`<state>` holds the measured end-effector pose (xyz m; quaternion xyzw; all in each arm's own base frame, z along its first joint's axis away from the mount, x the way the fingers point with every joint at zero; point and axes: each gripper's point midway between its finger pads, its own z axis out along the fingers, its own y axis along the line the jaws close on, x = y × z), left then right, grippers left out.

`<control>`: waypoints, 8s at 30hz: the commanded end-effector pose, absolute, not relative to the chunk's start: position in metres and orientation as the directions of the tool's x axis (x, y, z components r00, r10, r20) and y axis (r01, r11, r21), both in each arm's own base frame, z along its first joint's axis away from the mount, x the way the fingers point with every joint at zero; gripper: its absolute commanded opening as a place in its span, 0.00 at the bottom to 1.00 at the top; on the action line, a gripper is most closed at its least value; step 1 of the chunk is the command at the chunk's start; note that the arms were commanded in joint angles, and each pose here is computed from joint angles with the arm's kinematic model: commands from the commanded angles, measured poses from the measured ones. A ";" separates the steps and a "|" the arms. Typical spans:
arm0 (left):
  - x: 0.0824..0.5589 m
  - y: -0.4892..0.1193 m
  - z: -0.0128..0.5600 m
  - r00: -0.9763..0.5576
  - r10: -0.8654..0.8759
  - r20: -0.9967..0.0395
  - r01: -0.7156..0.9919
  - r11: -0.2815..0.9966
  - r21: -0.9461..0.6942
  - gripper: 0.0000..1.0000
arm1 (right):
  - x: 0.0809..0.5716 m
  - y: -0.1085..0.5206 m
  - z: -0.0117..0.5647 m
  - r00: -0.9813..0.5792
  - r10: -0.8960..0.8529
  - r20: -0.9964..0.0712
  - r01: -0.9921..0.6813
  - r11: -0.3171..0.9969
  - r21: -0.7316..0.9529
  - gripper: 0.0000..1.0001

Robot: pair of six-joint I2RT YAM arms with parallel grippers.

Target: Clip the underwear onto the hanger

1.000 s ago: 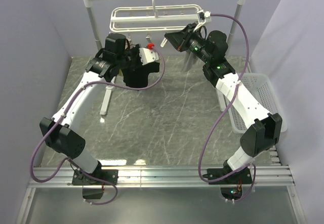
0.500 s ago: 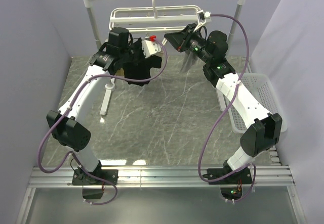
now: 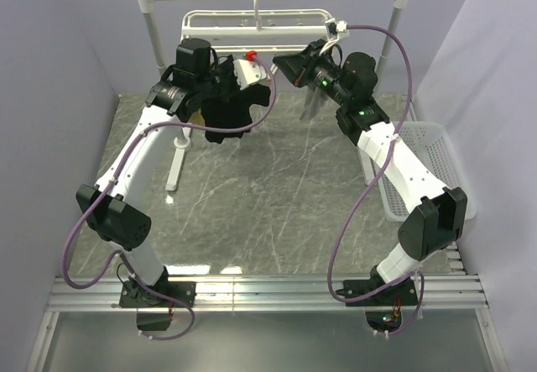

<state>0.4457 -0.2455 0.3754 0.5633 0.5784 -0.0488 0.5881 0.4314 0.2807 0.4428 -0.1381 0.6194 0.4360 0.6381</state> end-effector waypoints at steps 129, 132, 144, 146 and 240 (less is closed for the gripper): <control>0.438 -0.274 0.426 0.340 0.442 -0.830 0.765 0.383 0.517 0.00 | 0.424 0.282 0.412 -0.064 0.250 -0.966 -0.781 0.590 0.205 0.21; 0.438 -0.273 0.428 0.345 0.442 -0.828 0.762 0.384 0.522 0.00 | 0.425 0.282 0.412 -0.070 0.253 -0.965 -0.779 0.590 0.211 0.27; 0.440 -0.270 0.427 0.348 0.448 -0.824 0.759 0.381 0.528 0.00 | 0.428 0.281 0.419 -0.106 0.286 -0.952 -0.774 0.577 0.260 0.42; 0.440 -0.270 0.425 0.345 0.449 -0.824 0.761 0.380 0.526 0.00 | 0.425 0.280 0.422 -0.113 0.300 -0.947 -0.778 0.566 0.272 0.44; 0.294 -0.071 0.261 -0.429 0.126 -0.894 0.340 0.940 -0.031 0.99 | 0.243 0.091 0.260 -0.281 0.010 -0.960 -0.472 0.869 0.148 0.96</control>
